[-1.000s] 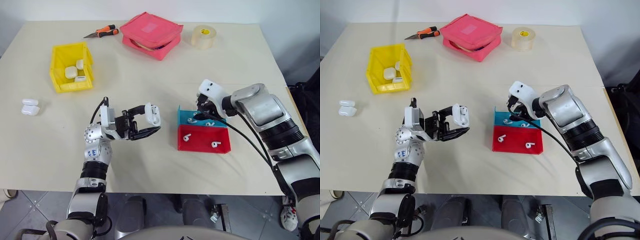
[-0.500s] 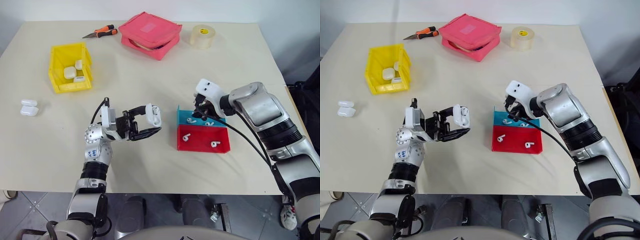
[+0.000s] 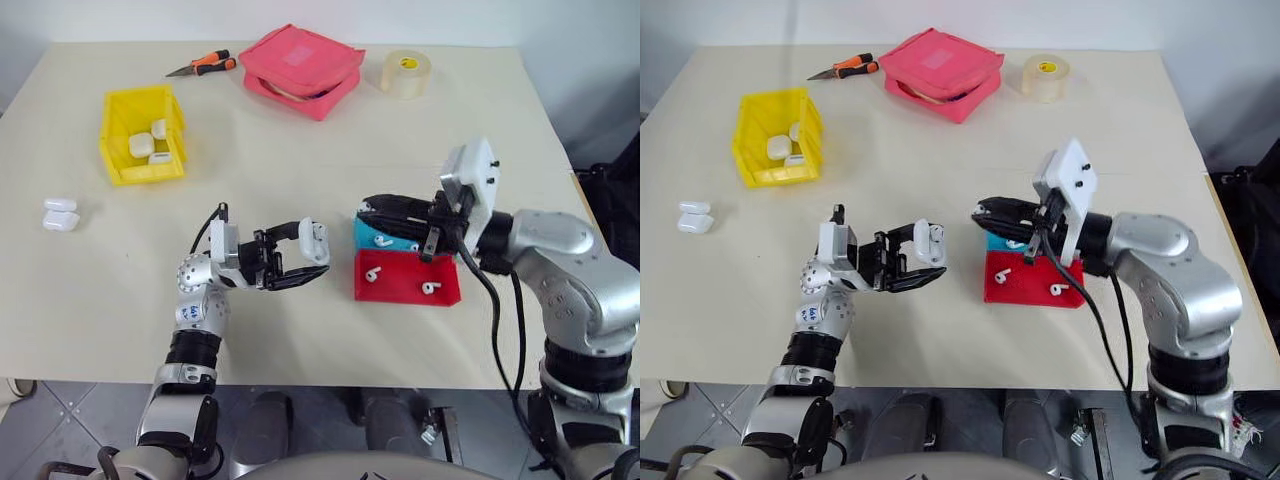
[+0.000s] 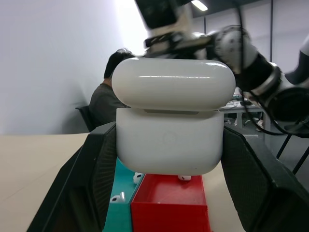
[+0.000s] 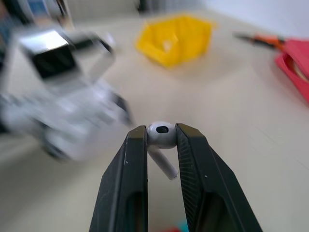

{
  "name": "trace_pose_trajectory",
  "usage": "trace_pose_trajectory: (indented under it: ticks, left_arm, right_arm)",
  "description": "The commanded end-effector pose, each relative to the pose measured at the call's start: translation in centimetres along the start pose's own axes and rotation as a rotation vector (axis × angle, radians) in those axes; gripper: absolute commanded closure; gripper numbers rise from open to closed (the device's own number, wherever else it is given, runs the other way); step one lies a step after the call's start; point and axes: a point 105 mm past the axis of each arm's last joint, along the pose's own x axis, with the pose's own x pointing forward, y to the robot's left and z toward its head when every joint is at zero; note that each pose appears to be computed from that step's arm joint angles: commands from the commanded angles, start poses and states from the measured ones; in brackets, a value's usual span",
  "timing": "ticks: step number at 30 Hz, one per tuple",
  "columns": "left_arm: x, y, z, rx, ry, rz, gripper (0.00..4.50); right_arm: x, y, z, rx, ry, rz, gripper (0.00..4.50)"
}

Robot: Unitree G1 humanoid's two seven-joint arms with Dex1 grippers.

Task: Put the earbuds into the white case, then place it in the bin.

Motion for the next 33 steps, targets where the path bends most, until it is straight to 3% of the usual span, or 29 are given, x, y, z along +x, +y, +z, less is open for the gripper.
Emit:
trace_pose_trajectory:
  ticks: [1,10,33]
  left_arm:
    - [0.4,0.3,0.6,0.013,-0.022,-0.018,1.70]
    - [1.3,1.2,1.1,0.019,-0.046,-0.043,1.70]
    - [2.3,1.4,2.3,0.026,-0.111,-0.032,1.70]
  right_arm:
    - [0.2,2.6,2.1,0.029,-0.145,0.041,4.02]
    - [2.1,4.6,0.7,0.188,-0.200,0.037,4.02]
    - [3.1,3.5,-3.5,0.264,-0.201,-0.046,4.02]
